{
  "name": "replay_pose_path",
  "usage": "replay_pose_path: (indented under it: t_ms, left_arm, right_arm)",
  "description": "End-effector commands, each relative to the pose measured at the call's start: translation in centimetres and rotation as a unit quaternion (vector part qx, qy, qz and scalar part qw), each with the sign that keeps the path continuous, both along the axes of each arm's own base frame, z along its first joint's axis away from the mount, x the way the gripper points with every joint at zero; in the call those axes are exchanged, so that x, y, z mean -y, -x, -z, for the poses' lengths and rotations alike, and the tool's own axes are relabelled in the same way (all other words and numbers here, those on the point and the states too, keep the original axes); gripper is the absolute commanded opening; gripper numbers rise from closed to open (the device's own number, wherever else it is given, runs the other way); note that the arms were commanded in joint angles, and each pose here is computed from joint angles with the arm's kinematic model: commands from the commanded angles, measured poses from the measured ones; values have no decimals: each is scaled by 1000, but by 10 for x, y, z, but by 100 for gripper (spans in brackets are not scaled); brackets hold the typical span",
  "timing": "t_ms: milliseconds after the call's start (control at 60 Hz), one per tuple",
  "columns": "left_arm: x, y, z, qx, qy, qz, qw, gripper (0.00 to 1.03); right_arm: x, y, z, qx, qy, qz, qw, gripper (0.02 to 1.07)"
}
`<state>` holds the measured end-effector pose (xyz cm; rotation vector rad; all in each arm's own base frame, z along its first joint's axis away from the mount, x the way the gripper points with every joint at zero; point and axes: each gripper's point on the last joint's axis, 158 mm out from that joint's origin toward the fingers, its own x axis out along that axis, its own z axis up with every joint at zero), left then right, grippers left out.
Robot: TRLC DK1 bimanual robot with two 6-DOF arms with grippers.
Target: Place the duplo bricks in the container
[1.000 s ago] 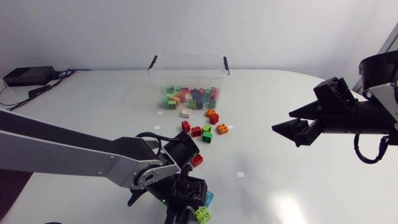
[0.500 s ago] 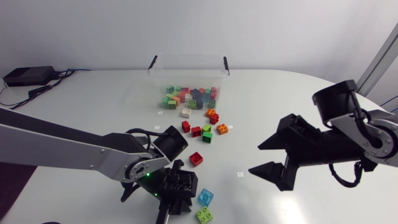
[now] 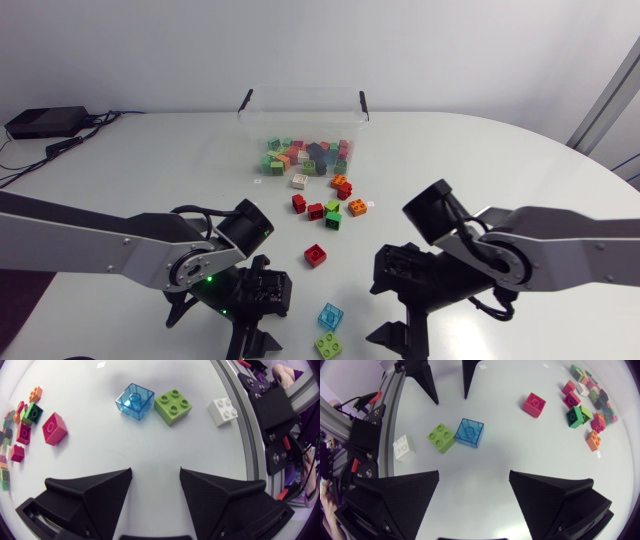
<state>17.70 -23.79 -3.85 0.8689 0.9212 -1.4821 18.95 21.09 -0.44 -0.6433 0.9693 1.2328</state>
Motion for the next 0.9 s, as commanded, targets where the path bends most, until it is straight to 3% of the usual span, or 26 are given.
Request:
replay_pose_path:
  t_ms: [0, 317, 450, 600, 883]
  left_arm:
    - [-17, 10, 7, -7, -21, 1, 1000, 82]
    - [-32, 3, -4, 9, -10, -24, 1000, 82]
    - [-36, 0, -11, 18, -5, -28, 999, 82]
    - [-40, 0, -18, 22, -3, -29, 999, 82]
    - [-51, -6, -24, 33, 0, -40, 999, 82]
  right_arm:
    - [-13, -8, 6, 7, 7, -5, 1000, 103]
    - [-45, -21, 17, 14, 38, 0, 999, 102]
    - [-52, -28, 16, 16, 48, 10, 999, 95]
    - [-48, -25, 20, 3, 88, 14, 996, 95]
    - [-49, -26, 22, -1, 115, -1, 993, 95]
